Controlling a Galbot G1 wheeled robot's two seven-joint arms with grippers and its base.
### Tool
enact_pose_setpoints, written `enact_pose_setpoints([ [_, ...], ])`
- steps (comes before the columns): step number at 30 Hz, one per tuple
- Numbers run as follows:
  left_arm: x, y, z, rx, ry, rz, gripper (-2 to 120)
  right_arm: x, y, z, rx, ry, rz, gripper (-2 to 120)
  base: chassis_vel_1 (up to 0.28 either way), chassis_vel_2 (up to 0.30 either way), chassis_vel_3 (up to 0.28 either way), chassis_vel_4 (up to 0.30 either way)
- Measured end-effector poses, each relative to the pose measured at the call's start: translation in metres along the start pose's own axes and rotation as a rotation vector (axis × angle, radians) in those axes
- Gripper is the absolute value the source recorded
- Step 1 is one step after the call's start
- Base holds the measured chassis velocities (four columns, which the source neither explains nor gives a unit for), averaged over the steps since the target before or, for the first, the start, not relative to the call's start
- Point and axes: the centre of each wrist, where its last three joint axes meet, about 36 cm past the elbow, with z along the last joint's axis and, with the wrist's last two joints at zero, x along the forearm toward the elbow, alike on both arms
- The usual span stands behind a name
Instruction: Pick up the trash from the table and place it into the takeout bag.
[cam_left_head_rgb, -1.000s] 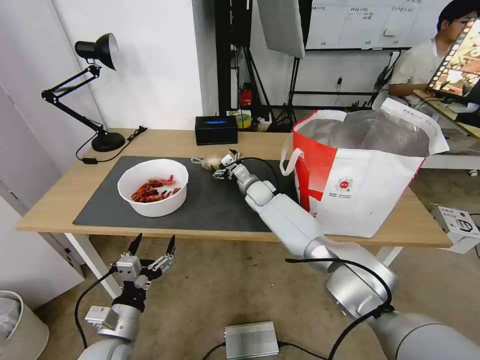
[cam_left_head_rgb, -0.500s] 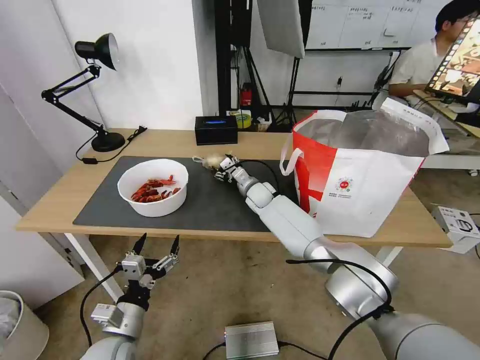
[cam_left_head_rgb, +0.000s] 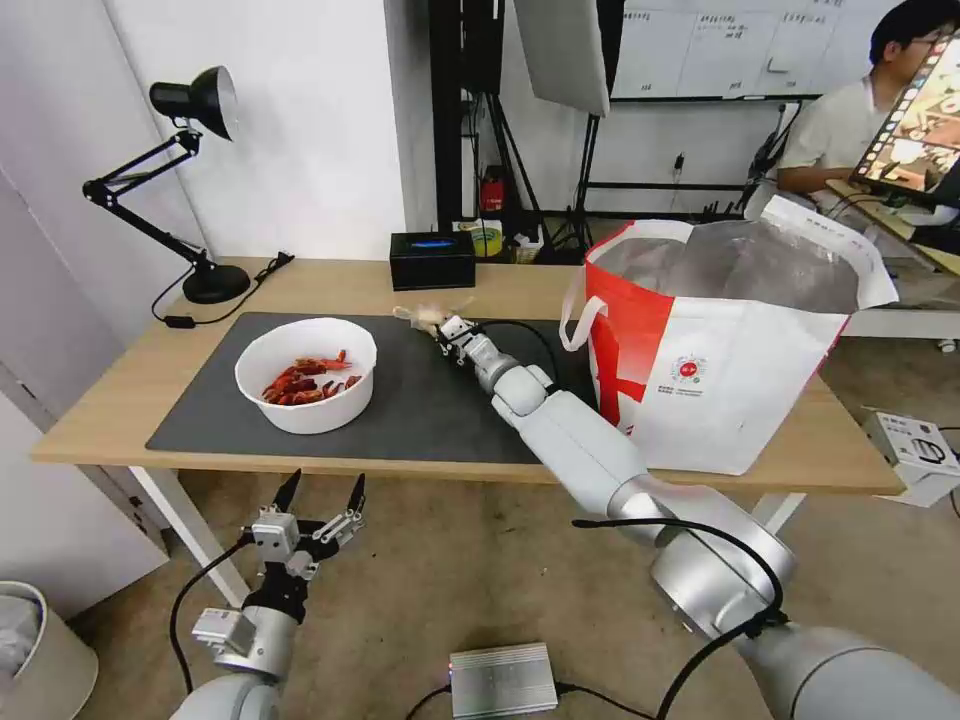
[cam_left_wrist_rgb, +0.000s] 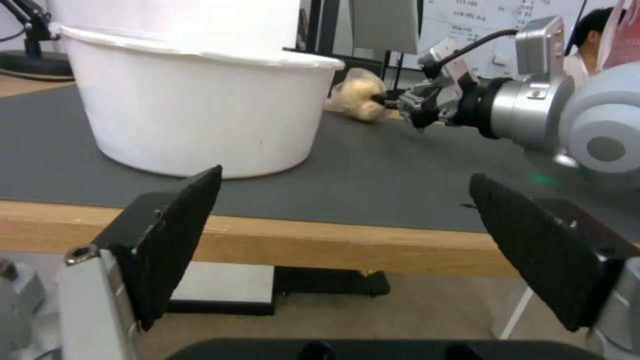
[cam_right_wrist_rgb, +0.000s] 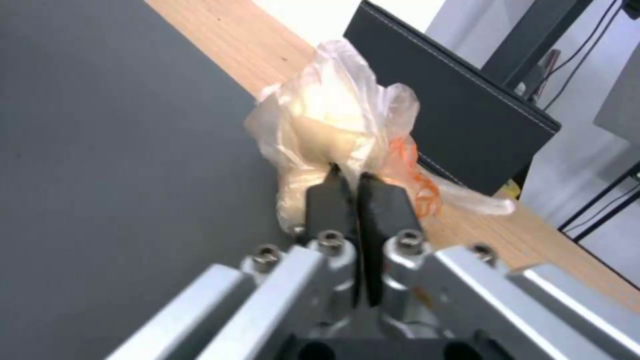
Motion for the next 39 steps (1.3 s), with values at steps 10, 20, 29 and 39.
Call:
enact_pose_setpoints([
  [10,0.003,0.001,0.0,-0.002,0.0,-0.008,100,0.003,0.01,0.002,-0.011,-0.008,-0.006,0,0.0,0.0,0.0,0.0],
  [20,0.004,0.001,-0.004,-0.006,-0.008,-0.007,100,0.004,0.016,-0.019,0.016,-0.107,0.01,0,0.0,0.0,0.0,0.0],
  [29,0.006,0.01,-0.01,-0.022,-0.017,-0.022,100,0.022,0.026,-0.042,0.09,-0.236,0.024,0,0.0,0.0,0.0,0.0],
  [39,0.007,0.016,-0.012,-0.034,-0.012,-0.023,100,0.053,0.015,-0.065,0.15,-0.3,0.054,0,0.0,0.0,0.0,0.0],
])
